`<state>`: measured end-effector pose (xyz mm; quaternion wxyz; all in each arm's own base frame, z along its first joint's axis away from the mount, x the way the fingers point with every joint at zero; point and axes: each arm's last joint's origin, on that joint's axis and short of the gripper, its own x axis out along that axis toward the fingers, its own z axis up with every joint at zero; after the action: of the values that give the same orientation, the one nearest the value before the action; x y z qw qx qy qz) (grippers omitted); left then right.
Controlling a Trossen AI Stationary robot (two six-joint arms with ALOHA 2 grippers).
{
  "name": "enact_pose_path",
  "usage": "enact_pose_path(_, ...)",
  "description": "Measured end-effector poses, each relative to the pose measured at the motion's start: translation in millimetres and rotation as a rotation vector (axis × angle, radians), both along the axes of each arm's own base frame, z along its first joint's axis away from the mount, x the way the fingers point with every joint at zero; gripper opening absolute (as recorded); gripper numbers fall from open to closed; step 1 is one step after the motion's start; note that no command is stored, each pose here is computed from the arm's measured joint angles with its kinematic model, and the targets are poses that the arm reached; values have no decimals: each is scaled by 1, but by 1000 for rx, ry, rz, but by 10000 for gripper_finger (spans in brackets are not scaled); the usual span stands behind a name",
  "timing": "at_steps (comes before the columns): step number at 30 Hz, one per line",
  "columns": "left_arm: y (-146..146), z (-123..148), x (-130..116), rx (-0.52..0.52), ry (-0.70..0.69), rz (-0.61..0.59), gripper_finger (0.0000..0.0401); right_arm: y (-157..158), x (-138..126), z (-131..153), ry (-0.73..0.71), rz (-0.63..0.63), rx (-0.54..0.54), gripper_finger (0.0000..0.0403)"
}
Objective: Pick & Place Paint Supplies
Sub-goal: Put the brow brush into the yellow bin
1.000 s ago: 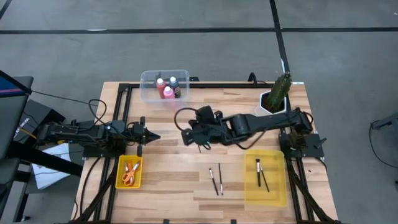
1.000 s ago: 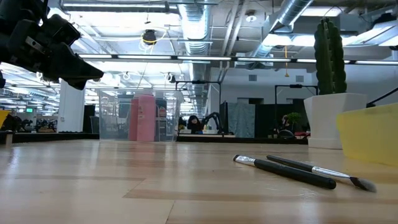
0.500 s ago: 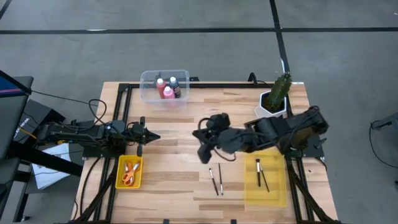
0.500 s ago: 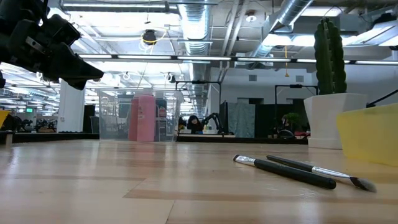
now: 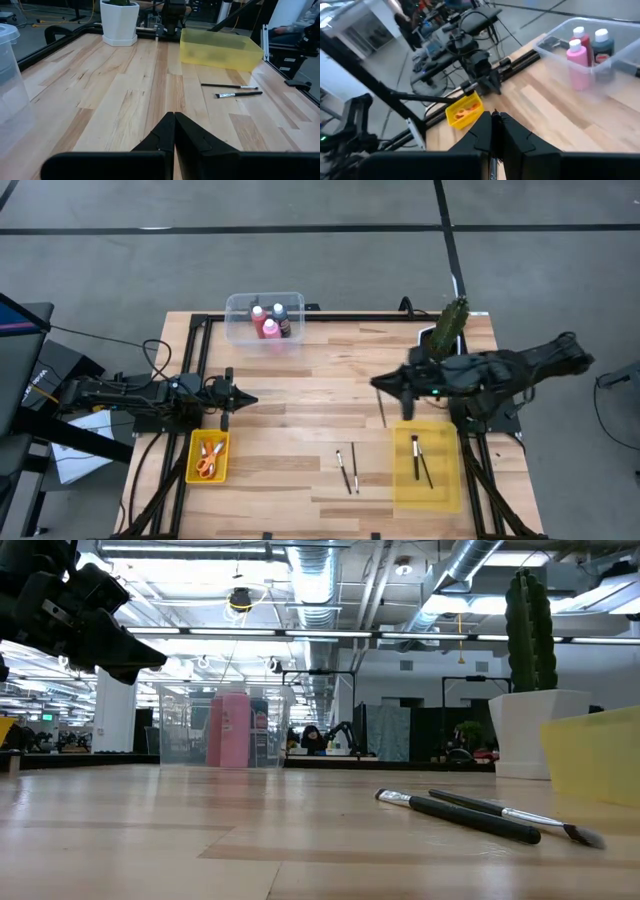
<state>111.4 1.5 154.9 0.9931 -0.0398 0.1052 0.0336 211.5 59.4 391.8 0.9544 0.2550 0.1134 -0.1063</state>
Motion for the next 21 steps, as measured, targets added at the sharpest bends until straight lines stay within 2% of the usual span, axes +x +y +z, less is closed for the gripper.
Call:
enact_pose_path(6, 0, 0, 0, 0, 0, 0, 1, -1, -42, -32, -15, 57, 61, 11)
enact_pose_path(11, 0, 0, 0, 0, 0, -1, 1, 10, -66, -55, -10, 140, 148, 11)
enact_pose_path(21, 0, 0, 0, -1, 0, -4, 1, 37, -108, -103, 12, 150, 309, 11)
